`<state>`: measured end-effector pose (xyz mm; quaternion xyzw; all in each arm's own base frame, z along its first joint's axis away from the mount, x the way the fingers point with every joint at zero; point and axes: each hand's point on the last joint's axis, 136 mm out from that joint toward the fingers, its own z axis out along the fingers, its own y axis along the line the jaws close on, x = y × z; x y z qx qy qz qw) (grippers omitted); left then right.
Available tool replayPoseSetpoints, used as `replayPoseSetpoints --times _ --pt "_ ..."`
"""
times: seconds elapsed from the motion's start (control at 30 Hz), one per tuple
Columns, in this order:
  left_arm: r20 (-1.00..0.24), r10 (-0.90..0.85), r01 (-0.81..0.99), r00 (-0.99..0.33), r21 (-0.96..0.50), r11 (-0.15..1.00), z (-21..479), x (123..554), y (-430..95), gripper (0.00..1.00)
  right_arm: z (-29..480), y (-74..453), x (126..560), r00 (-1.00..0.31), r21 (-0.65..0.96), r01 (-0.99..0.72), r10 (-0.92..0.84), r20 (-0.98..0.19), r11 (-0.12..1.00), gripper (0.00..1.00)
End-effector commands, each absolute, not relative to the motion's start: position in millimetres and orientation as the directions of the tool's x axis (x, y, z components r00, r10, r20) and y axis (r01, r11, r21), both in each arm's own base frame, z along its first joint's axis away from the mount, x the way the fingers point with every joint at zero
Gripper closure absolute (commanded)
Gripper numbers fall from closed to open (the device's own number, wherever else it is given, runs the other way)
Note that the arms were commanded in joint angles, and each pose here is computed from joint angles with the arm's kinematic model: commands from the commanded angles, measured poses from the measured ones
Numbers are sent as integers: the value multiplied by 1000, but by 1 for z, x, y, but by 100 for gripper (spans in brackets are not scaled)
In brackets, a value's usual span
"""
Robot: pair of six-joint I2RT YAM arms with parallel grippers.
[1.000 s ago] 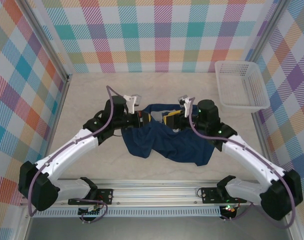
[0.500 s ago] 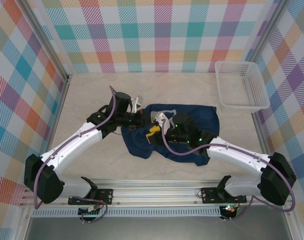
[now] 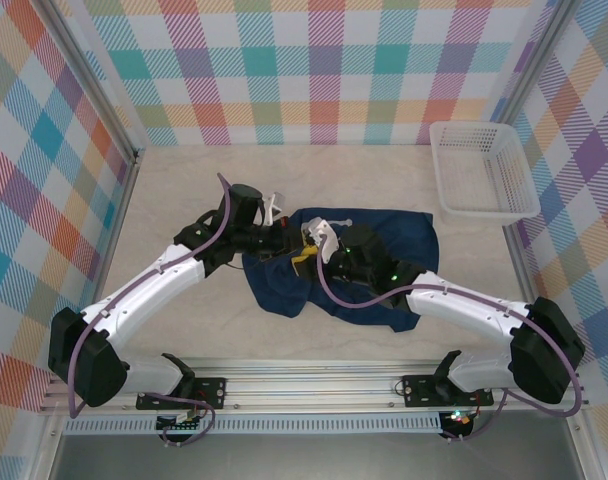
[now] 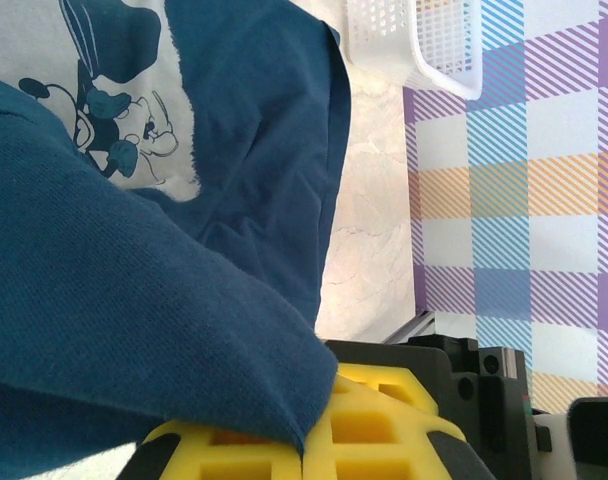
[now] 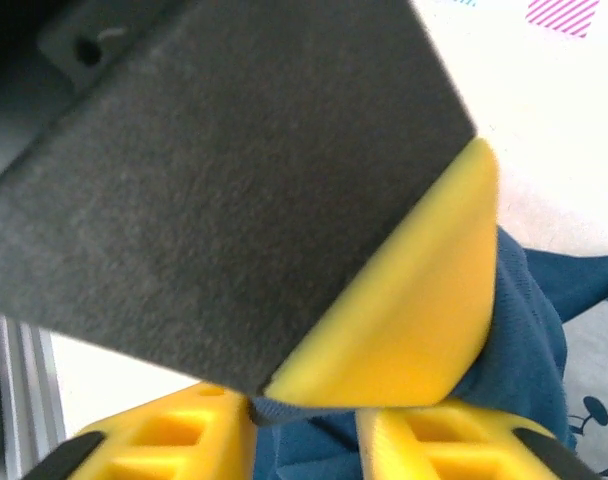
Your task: Fold the inside-out t-shirt
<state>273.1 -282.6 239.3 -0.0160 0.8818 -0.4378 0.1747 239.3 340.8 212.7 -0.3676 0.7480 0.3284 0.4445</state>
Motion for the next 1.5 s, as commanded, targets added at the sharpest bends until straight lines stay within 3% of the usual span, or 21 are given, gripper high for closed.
replayPoseSetpoints --times 0.0,0.13,0.17,0.33,0.5,0.83,1.0,1.47 --pt "-289 -191 120 -938 -789 602 242 276 -285 100 236 345 243 -303 173 -838 -179 -936 517 78" --pt "-300 -203 118 -932 -780 615 241 279 -283 100 234 338 243 -312 176 -824 -172 -934 539 99" --pt "-304 -205 118 -930 -779 616 241 280 -282 100 232 336 242 -317 176 -820 -175 -932 544 100" --pt "-325 -222 120 -919 -768 629 241 286 -278 100 221 323 236 -351 191 -803 -191 -916 564 100" --pt "-358 -236 136 -903 -761 634 247 293 -271 94 223 314 233 -401 261 -794 -151 -903 550 100" --pt "-401 -252 146 -881 -736 661 249 298 -252 73 239 305 242 -512 440 -756 -18 -859 485 100" --pt "-504 -222 231 -834 -686 690 255 290 -235 62 264 296 255 -572 556 -712 105 -814 428 100" --pt "-643 -48 483 -764 -621 617 219 277 -283 62 316 287 270 -672 692 -667 178 -719 275 100"
